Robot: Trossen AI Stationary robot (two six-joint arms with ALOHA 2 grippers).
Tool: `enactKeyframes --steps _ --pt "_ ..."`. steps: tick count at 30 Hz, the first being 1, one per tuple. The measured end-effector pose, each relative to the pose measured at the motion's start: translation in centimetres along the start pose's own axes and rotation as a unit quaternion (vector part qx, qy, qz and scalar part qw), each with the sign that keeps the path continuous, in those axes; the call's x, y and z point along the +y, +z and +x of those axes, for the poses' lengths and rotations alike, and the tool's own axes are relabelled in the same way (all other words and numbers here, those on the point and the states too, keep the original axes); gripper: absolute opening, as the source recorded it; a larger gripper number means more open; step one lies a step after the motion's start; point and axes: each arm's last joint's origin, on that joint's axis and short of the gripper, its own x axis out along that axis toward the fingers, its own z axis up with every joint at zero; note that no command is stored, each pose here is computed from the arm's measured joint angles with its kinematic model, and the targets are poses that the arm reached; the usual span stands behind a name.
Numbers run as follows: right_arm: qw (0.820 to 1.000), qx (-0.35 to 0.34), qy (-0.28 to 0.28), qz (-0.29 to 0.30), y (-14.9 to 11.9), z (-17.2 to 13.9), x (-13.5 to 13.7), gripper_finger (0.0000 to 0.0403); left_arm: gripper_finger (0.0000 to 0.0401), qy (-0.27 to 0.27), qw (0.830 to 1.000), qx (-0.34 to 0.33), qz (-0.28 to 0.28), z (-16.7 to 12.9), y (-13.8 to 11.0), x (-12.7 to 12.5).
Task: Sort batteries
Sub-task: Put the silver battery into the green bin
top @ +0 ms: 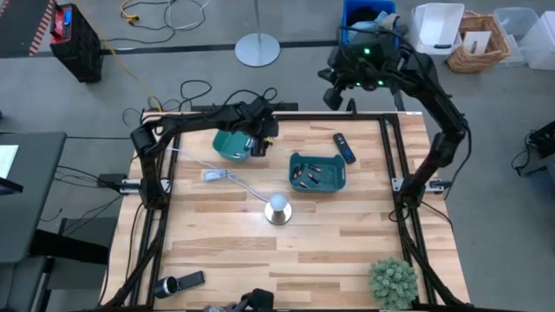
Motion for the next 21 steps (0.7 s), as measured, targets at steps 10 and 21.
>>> enactKeyframes --steps 10,21 --pt "0.999 0.013 0.027 -0.021 -0.2 -1.1 1.5 0.0001 0.0285 -0.044 0.999 0.03 0.007 2.0 -1.1 1.0" --pt "0.999 0.007 0.038 -0.037 0.0 -1.1 2.3 0.0002 0.0286 -0.08 0.995 0.062 -0.02 4.9 -1.9 3.0"
